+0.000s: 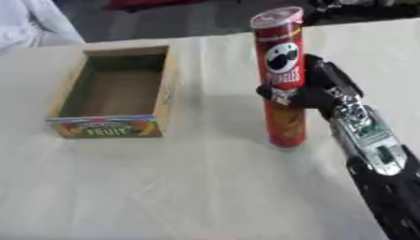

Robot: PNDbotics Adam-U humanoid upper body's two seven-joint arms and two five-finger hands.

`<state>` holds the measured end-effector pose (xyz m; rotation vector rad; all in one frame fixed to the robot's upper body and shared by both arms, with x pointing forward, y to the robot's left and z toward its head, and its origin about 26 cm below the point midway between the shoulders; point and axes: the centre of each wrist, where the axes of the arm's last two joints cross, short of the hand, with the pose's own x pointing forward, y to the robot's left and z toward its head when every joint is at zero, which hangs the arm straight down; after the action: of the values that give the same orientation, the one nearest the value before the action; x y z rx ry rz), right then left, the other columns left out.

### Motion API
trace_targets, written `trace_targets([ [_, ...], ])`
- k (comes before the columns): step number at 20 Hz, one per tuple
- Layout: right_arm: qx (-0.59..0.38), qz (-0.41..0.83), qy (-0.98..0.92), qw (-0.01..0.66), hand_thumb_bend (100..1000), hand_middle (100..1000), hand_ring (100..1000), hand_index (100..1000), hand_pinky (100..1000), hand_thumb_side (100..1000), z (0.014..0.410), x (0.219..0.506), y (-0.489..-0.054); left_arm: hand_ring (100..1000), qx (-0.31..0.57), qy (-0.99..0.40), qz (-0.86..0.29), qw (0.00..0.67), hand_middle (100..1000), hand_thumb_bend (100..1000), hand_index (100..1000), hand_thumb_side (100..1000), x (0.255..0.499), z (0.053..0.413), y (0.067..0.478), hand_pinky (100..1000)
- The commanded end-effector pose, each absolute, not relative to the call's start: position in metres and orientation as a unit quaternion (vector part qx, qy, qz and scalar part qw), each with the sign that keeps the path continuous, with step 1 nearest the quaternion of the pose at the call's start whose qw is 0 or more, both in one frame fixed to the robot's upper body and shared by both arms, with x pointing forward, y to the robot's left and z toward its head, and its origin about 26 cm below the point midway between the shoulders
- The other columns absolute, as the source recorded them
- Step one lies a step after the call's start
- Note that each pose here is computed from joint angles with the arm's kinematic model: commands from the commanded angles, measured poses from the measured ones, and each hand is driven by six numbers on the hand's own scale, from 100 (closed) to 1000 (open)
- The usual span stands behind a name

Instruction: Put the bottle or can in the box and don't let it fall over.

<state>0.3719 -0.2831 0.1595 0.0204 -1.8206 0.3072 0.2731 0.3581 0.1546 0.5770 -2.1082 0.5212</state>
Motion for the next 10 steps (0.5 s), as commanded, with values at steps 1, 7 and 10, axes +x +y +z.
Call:
trace_targets([
  [1,0.014,0.13,-0.812,0.569,511,100,100,182,100,100,0.184,0.369,-0.285,716,0.231,-0.856,0.198,0.418,672,630,743,599,0.272,0.166,0.359,653],
  [7,0.033,0.127,-0.837,0.531,489,100,100,182,100,100,0.21,0.366,-0.275,714,0.231,-0.858,0.195,0.416,669,630,742,597,0.271,0.168,0.359,652],
  [10,0.048,0.137,-0.849,0.508,476,100,100,183,100,100,0.228,0.367,-0.262,714,0.23,-0.859,0.192,0.415,669,629,742,597,0.272,0.169,0.359,651],
])
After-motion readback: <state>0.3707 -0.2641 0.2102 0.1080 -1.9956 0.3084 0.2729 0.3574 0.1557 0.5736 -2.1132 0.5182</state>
